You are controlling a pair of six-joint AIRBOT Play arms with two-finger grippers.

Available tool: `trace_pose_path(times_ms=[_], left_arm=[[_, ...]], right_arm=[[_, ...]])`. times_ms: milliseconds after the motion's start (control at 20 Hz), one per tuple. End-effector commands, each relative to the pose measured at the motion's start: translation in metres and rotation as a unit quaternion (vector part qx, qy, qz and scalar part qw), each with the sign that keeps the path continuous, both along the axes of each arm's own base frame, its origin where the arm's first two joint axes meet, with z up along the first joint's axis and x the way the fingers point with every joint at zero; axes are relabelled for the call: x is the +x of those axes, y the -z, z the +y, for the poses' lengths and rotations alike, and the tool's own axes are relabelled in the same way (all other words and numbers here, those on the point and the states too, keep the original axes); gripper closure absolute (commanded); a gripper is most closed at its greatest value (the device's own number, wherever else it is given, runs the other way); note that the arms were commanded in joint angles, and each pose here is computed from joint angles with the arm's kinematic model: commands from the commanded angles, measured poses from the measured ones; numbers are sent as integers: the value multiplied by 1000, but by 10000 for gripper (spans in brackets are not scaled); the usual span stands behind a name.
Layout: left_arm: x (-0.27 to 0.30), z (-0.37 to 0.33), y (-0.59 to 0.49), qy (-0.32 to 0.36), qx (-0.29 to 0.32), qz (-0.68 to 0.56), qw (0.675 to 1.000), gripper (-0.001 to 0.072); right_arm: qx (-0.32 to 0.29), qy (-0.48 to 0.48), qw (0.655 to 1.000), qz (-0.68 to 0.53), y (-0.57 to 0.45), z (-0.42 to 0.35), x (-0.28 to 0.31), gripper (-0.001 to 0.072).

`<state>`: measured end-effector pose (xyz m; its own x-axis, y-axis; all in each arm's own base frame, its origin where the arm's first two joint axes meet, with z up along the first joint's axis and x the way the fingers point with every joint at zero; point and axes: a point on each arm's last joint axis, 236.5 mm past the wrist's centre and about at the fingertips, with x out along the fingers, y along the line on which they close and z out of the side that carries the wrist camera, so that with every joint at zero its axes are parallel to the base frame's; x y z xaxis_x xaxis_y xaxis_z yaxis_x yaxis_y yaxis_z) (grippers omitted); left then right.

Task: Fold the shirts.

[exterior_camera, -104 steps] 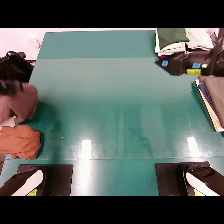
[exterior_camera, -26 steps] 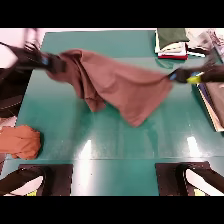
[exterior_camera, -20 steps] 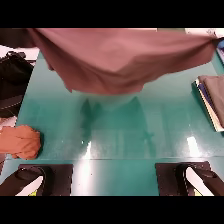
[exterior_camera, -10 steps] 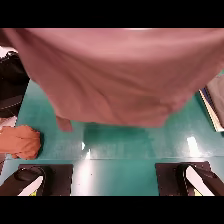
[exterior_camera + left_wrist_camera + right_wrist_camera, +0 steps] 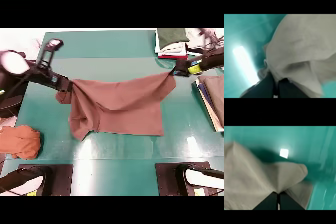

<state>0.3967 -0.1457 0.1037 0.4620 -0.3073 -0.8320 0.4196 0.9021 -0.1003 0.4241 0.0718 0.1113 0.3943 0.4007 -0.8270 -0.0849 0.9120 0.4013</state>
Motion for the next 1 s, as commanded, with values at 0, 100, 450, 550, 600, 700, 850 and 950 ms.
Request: trace_pose_path(times_ms=[0,100,450,550,600,700,850,950], left_arm=[[73,13,24,-35,34,-87,995,676],[101,12,6,-50,25,-140,989,667],[83,94,7,-183,-10,-23,983,183],[60,114,35,-221,-56,56,972,183],[49,118,49,-230,-77,89,966,182],[26,115,79,-228,-109,143,957,181],[-1,107,123,-232,-119,195,946,181],[-14,97,146,-234,-138,213,938,181]], right_arm=[[4,1,999,42,40,7,18,694],[3,0,1000,23,26,7,27,690],[-5,-22,998,64,13,-17,-16,304],[-2,-5,998,69,21,-23,-36,305],[-1,4,998,68,25,-25,-45,305],[-1,15,998,62,32,-24,-60,305],[-2,32,999,37,35,-24,-70,307],[-2,36,999,29,34,-24,-74,351]])
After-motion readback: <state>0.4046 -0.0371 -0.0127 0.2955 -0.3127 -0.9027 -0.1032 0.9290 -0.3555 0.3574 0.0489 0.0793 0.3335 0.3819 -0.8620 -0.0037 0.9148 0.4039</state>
